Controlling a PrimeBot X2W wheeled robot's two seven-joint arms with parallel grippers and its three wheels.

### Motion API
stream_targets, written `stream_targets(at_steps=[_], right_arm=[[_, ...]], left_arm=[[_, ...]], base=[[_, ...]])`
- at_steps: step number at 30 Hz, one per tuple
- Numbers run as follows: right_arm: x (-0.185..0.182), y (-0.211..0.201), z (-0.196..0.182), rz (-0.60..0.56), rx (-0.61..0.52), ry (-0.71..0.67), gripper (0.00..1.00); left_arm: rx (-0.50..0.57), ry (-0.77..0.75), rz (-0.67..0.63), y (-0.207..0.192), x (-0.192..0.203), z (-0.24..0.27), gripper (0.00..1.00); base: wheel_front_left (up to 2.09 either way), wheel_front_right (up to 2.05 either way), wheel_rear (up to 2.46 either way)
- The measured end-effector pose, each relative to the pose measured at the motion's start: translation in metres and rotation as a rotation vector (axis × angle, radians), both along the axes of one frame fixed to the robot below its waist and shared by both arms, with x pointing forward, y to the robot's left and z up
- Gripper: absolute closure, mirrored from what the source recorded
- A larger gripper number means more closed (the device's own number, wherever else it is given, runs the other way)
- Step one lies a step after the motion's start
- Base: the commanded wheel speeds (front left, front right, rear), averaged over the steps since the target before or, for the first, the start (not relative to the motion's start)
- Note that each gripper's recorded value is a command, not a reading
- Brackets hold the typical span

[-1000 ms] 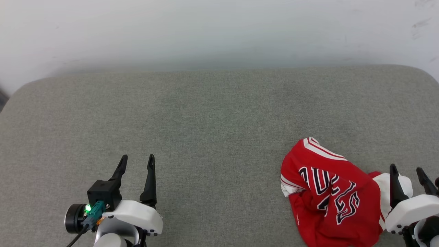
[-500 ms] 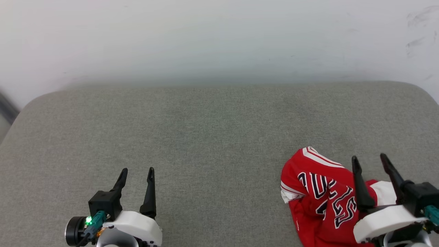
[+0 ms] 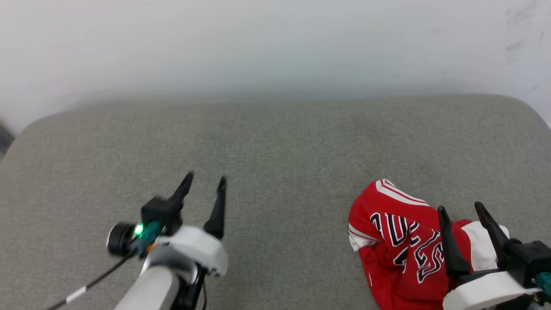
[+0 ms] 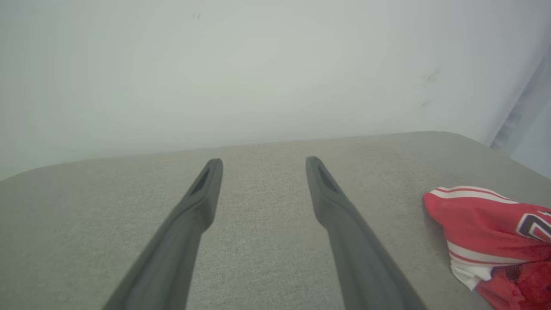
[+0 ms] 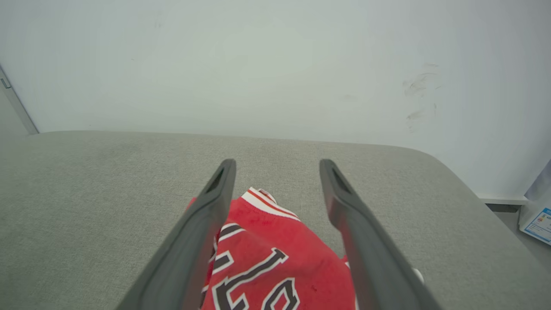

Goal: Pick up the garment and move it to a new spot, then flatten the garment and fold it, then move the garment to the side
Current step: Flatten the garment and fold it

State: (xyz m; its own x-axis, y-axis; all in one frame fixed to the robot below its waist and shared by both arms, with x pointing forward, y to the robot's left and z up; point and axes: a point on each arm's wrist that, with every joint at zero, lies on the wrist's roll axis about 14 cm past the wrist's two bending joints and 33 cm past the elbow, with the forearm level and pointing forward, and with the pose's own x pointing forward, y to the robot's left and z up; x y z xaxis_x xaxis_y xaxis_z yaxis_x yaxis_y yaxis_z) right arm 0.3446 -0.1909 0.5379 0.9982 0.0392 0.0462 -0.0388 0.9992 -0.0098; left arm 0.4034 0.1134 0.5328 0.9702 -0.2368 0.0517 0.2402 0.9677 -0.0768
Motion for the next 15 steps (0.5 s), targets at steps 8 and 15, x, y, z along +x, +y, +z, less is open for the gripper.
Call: stream_targets(at_steps=[8,15], right_arm=[[0.02,-0.004,-0.003,-0.012,0.006,0.005,0.0],[0.035,-0.016,-0.014,-0.048,0.015,0.02,0.0]], left_arm=[[0.026,-0.024,-0.311,-0.091,0.048,0.04,0.0],[0.094,0.154,-0.585,-0.171,0.059,0.006,0.0]], base=[[0.0,0.0,0.0],[0.0,0.0,0.0]])
